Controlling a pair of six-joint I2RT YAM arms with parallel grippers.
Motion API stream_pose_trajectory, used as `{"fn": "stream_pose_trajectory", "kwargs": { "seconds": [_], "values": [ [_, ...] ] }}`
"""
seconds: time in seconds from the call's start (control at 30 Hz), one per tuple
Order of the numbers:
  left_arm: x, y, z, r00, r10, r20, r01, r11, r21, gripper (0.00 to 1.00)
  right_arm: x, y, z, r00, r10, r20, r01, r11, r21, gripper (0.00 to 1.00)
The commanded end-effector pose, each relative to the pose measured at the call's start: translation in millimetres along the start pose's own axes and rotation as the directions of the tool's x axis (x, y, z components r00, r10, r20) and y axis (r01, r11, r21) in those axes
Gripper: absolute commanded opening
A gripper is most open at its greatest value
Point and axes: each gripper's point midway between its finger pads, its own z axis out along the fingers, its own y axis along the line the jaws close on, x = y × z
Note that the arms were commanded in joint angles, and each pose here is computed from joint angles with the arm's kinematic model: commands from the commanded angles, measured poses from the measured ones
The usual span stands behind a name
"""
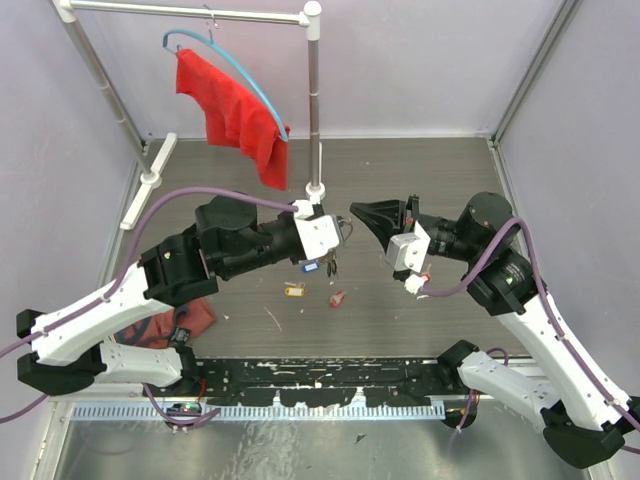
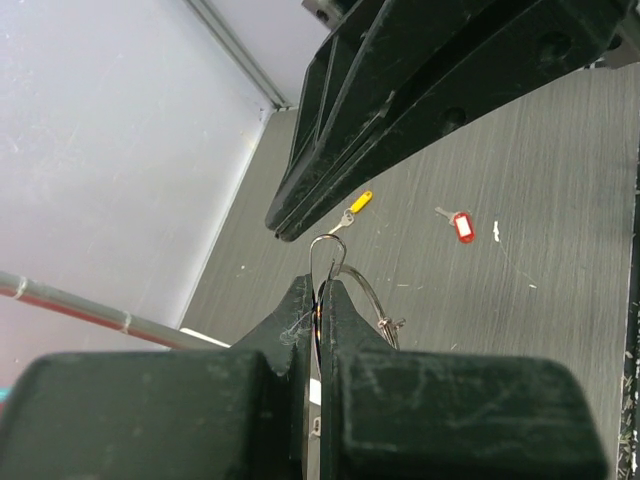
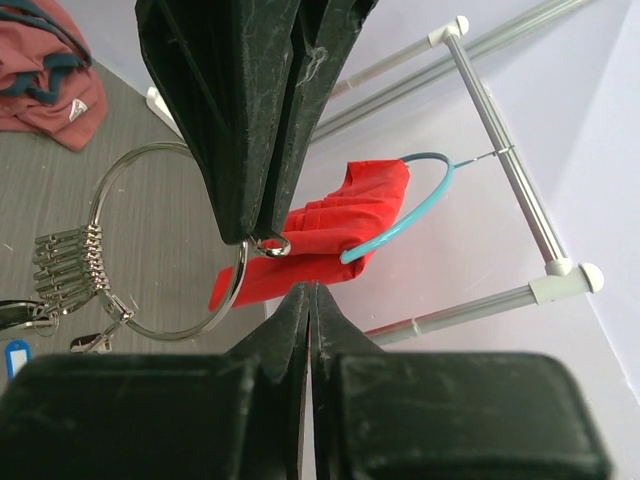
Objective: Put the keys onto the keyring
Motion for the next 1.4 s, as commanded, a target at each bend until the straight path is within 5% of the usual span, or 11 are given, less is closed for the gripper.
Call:
{"fn": "stream_pose_trajectory", "kwargs": {
  "seconds": [0.0, 0.13, 0.2, 0.3, 0.4, 0.53, 0.63, 0.8, 1.07, 1.37],
  "values": [
    [3, 11, -6, 1.000, -0.013, -0.013, 0.012, 0.997, -0.073, 0.00, -12, -26, -12, 0.999, -0.024, -0.025, 0.027, 0.995, 0.095, 0.07],
    [22, 23, -9, 0.996, -0.053, -0.076, 0.040, 0.986, -0.163, 0.00, 3, -30, -20, 0.972, 0.219, -0.088, -0.199, 0.960, 0.197, 0.09],
    [34, 30, -11, 0.991, -0.093, -0.100, 0.071, 0.978, -0.198, 0.00, 16, -28, -24, 0.897, 0.432, -0.098, -0.389, 0.874, 0.292, 0.14],
    [52, 42, -17, 0.977, -0.179, -0.118, 0.147, 0.959, -0.241, 0.00, 51, -20, -35, 0.665, 0.741, -0.092, -0.615, 0.613, 0.497, 0.17],
    [67, 56, -26, 0.962, -0.242, -0.126, 0.197, 0.936, -0.292, 0.00, 95, 4, -57, 0.381, 0.921, -0.082, -0.628, 0.323, 0.708, 0.32],
    [91, 76, -39, 0.935, -0.323, -0.149, 0.249, 0.894, -0.373, 0.00, 128, 51, -62, 0.131, 0.977, -0.168, -0.589, 0.213, 0.780, 0.37],
    [106, 84, -45, 0.915, -0.367, -0.170, 0.270, 0.868, -0.417, 0.00, 134, 94, -49, 0.000, 0.967, -0.254, -0.661, 0.190, 0.726, 0.39],
    [116, 91, -53, 0.902, -0.397, -0.172, 0.283, 0.842, -0.460, 0.00, 148, 158, -42, -0.216, 0.962, -0.170, -0.626, -0.003, 0.780, 0.44],
    [122, 99, -61, 0.882, -0.447, -0.148, 0.320, 0.801, -0.506, 0.00, 117, 261, 2, -0.225, 0.930, -0.290, -0.725, 0.039, 0.688, 0.53],
    [116, 98, -71, 0.880, -0.460, -0.120, 0.343, 0.788, -0.512, 0.00, 127, 318, 40, -0.149, 0.859, -0.490, -0.675, 0.274, 0.685, 0.53]
  ]
}}
